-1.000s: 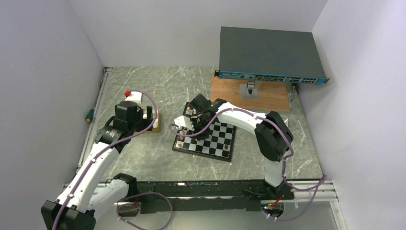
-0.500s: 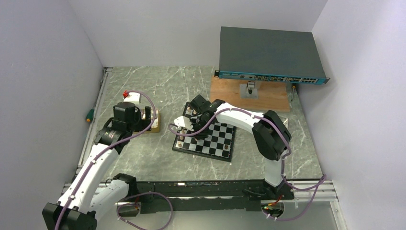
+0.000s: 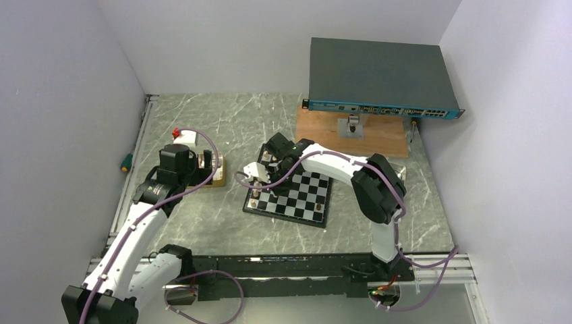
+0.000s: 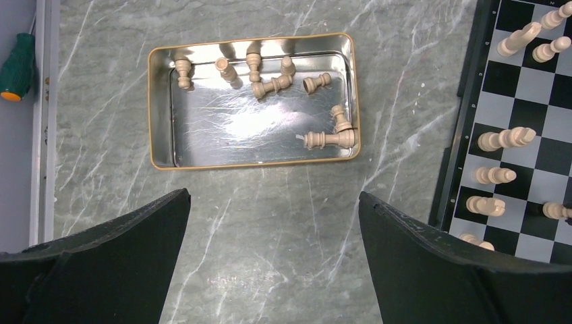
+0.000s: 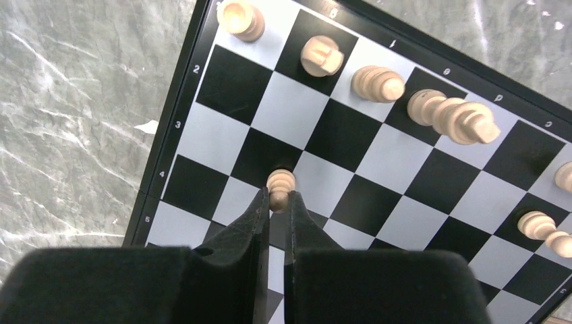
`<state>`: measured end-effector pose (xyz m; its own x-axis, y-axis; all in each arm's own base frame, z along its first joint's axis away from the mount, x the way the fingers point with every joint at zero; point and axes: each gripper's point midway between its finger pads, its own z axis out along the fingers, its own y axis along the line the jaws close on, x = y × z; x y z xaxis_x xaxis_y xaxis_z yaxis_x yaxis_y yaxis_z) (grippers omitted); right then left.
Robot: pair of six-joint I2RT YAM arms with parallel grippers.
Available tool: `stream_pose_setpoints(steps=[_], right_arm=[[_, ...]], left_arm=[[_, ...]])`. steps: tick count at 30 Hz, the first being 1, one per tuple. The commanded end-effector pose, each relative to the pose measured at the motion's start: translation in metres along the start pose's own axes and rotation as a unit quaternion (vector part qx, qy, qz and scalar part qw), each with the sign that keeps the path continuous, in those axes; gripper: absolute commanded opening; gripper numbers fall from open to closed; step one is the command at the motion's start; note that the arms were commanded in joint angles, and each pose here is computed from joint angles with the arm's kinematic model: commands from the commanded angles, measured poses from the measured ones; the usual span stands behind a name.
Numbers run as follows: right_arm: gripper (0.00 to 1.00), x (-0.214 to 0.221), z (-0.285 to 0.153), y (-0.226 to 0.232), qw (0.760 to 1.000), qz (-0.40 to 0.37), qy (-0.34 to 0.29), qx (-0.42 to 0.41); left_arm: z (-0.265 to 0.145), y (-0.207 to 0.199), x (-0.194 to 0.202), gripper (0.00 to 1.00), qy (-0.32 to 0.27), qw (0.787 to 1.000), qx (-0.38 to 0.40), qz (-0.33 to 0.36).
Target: Set up the chess pieces on the board
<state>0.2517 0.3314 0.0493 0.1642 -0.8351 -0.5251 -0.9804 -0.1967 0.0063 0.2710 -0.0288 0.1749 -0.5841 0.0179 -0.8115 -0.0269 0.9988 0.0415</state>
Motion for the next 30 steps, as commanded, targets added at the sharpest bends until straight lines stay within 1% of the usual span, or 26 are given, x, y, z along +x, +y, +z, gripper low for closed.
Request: stream_pose_setpoints(steps=[1,7,12,23,30], right_arm=[[0.01,-0.025,-0.016,-0.012,0.999,-0.002,-0.029,0.013],[0.00,-0.038,-0.040,-0.044,0.996,0.039,-0.039,0.065],[0.00,-0.040,-0.049,-0.074,0.990,0.082,-0.038,0.112],[0.00,-0.025,-0.038,-0.108,0.977,0.141,-0.009,0.159],[0.00,-0.015,-0.035,-0.124,0.970,0.168,-0.005,0.176]], left_arm=[[0.003,-0.003,-0.007,1.00,-0.015,1.000,0.010,-0.005],[0.003,-0.001,-0.009,1.00,-0.016,1.000,0.008,-0.007],[0.004,0.001,-0.010,1.00,-0.016,1.000,0.008,-0.009],[0.007,0.002,-0.008,1.00,-0.015,1.000,0.011,-0.017],[0.010,0.002,-0.009,1.00,-0.011,1.000,0.012,-0.018]])
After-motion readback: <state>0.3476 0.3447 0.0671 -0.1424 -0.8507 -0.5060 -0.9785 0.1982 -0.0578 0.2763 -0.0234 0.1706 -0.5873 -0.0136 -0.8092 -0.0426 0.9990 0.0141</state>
